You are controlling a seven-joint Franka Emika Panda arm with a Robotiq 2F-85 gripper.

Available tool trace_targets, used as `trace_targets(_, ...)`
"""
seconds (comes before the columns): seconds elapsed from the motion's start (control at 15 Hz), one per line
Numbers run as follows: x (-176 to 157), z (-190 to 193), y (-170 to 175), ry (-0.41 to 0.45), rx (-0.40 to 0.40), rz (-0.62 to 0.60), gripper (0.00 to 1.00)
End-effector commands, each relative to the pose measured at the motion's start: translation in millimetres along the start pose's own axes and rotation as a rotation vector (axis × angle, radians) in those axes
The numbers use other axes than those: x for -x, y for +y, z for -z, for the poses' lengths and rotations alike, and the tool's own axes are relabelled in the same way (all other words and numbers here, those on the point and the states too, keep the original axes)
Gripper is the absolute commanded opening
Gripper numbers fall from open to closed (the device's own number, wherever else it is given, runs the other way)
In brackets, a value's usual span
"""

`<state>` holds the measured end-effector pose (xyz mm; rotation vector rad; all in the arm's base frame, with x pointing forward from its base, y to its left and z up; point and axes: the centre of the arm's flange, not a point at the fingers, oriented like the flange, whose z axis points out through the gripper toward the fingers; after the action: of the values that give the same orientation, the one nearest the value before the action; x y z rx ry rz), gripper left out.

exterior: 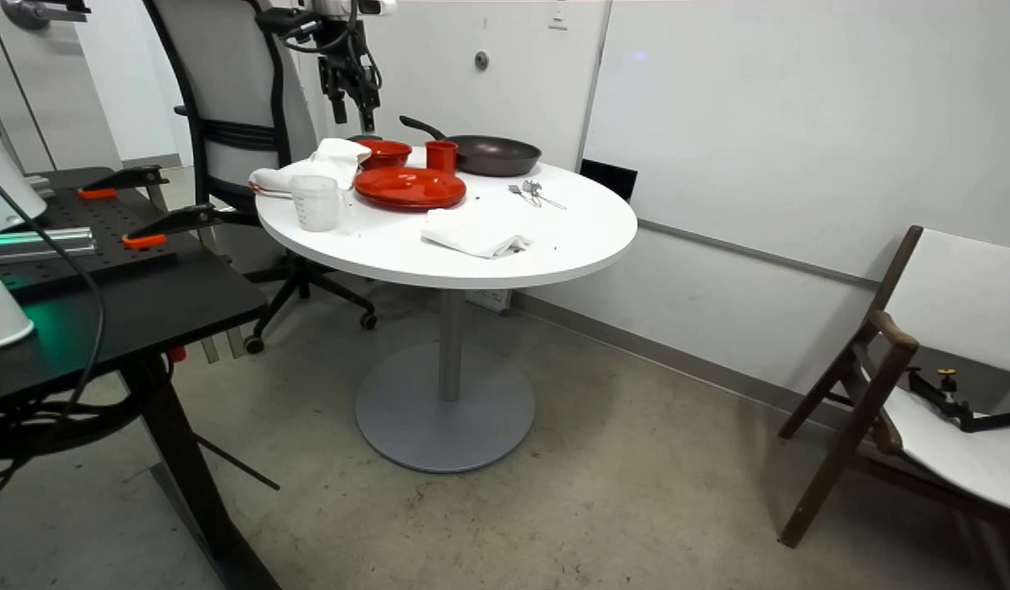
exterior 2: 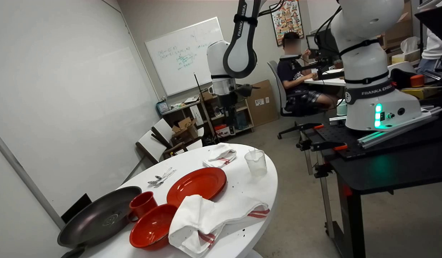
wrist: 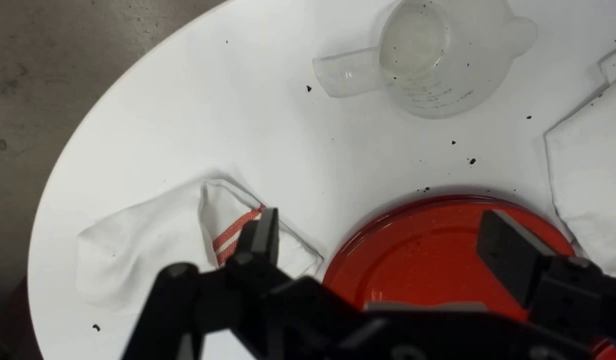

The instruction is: Use the towel on the right to wipe the countertop

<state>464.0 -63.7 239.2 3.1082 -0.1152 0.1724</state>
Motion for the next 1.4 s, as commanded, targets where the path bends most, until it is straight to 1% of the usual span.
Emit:
trace_targets(0.0,20,17,3,-0.021,-0.007,-0.044,1.0)
trace_targets(0.2,37,19,9,-0.071,0.005,-0.084,1.0)
trace_targets(0.47,53,23,23,-0.098,0.016,-0.124,1.0)
trace_targets(0.6,57,25,28,-0.097,0.02,-0.144,1.0)
trace_targets(0.93,61,29,36,-0.06,0.011,-0.202,1.0)
trace_targets(1.33,61,33,39,-0.045,0.005,-0.22,1.0)
